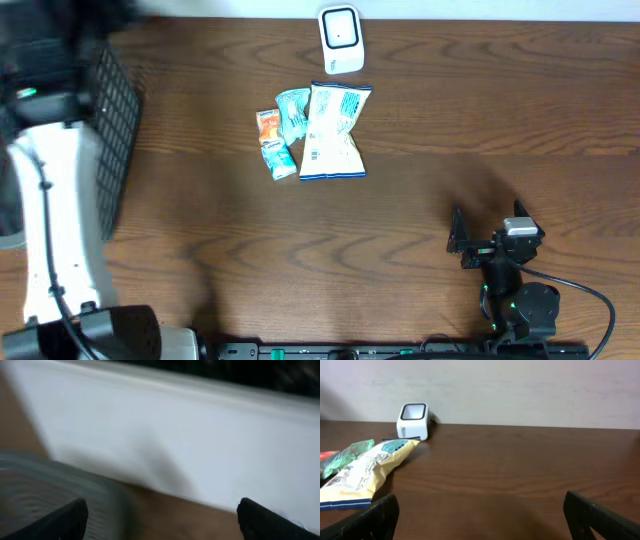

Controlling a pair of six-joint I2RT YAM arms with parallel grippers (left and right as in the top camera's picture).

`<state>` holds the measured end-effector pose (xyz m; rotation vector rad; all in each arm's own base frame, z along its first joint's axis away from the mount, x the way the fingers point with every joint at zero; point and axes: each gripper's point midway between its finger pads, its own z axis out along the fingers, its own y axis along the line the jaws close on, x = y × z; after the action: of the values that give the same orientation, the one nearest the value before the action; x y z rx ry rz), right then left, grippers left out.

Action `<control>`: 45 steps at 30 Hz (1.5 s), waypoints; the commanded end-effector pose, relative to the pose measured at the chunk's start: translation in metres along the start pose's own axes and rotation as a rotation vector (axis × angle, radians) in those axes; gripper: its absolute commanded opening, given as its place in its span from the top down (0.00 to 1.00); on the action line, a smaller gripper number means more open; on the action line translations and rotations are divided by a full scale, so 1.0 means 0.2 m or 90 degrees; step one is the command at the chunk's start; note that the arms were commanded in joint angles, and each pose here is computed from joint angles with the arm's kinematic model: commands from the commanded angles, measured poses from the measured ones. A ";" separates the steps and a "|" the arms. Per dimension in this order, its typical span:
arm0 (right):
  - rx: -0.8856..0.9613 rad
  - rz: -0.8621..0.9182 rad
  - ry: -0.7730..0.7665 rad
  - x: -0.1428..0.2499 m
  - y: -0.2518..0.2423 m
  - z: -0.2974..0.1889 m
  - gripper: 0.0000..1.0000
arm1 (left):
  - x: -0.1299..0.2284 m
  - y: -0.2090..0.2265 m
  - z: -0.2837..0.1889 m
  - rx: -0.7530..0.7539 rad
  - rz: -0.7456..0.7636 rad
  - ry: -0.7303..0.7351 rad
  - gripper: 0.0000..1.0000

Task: Scan the item barcode
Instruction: 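Release the orange Kleenex pack beside the other packs, then reach into the basket and grasp the green Zam-Buk tin with the left gripper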

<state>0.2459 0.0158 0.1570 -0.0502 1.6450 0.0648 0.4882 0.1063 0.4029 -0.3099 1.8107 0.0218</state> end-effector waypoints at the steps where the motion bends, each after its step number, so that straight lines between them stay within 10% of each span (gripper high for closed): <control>1: -0.006 -0.005 0.000 0.00 0.01 0.00 0.01 | -0.01 0.51 0.00 -0.140 -0.170 -0.019 0.06; 8: -0.006 -0.005 0.000 0.00 0.01 0.00 0.01 | 0.44 1.15 0.13 -0.307 -0.396 0.071 0.06; 19: -0.006 -0.005 0.001 0.00 0.01 0.00 0.01 | 1.17 1.32 0.45 -0.376 -0.459 0.246 0.06; 45: -0.006 -0.005 0.000 0.00 0.01 0.00 0.01 | 1.45 1.42 0.60 -0.425 -0.237 0.297 0.07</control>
<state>0.2459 0.0158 0.1572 -0.0502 1.6446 0.0648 0.4812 0.3376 0.0741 -1.2986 2.0325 0.1858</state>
